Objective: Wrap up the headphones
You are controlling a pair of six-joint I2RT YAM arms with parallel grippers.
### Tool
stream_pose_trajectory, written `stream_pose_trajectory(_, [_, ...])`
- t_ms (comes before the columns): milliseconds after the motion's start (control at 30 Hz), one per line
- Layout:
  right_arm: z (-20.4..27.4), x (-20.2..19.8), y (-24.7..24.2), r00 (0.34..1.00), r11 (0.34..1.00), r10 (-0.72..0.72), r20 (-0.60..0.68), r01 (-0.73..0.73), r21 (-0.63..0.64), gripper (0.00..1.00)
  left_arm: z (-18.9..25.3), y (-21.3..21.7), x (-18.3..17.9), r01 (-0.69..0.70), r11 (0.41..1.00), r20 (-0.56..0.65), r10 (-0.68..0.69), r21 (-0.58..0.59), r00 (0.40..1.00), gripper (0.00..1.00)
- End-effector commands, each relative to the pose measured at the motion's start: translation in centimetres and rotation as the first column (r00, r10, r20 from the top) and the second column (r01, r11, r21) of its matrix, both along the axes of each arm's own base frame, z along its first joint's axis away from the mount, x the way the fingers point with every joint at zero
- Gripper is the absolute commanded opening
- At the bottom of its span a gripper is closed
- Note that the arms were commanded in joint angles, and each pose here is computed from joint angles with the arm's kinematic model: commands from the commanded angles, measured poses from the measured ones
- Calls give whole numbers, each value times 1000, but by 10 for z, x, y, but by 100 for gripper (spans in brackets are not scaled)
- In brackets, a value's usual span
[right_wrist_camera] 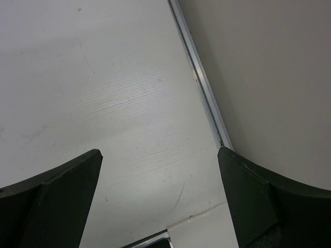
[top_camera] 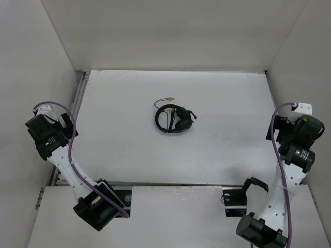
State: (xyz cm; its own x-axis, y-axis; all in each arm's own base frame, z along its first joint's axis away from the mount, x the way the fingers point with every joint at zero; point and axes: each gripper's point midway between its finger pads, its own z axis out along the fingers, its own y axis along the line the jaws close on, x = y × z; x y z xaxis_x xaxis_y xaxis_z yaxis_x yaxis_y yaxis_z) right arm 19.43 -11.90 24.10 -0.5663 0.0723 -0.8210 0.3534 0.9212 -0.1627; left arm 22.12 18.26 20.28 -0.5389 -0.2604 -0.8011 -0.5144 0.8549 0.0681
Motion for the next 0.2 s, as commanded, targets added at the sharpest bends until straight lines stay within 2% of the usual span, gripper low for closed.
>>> stream_pose_trajectory(0, [17, 6, -14, 991, 996, -64, 118, 71, -54, 100, -11, 4, 3, 4, 999, 13, -3, -34, 1000, 100])
stream_pose_trajectory(167, [7, 11, -9, 983, 996, -33, 181, 47, -77, 100, -15, 8, 7, 9, 1000, 55, -7, -30, 998, 100])
